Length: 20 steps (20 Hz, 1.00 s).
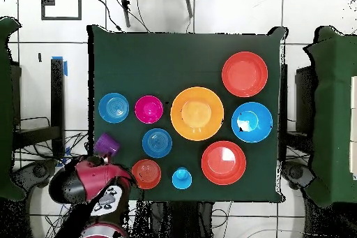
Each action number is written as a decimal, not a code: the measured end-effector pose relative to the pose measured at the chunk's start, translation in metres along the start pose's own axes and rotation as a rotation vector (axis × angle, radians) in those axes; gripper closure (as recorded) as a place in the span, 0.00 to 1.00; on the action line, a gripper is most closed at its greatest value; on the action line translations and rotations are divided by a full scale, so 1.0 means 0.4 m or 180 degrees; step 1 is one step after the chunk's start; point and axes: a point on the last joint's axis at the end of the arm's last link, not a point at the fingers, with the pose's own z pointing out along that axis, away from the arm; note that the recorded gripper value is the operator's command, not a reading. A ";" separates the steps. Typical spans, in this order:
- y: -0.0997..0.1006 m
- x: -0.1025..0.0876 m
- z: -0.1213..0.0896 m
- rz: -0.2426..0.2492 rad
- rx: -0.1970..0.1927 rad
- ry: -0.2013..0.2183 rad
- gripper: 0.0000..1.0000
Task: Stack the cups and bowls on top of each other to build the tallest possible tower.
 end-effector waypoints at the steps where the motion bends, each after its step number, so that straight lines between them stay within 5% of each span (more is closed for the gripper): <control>1: -0.012 -0.014 -0.003 0.0036 0.0004 -0.0021 0.00; 20: -0.033 -0.113 0.008 0.0109 0.0039 -0.0121 0.00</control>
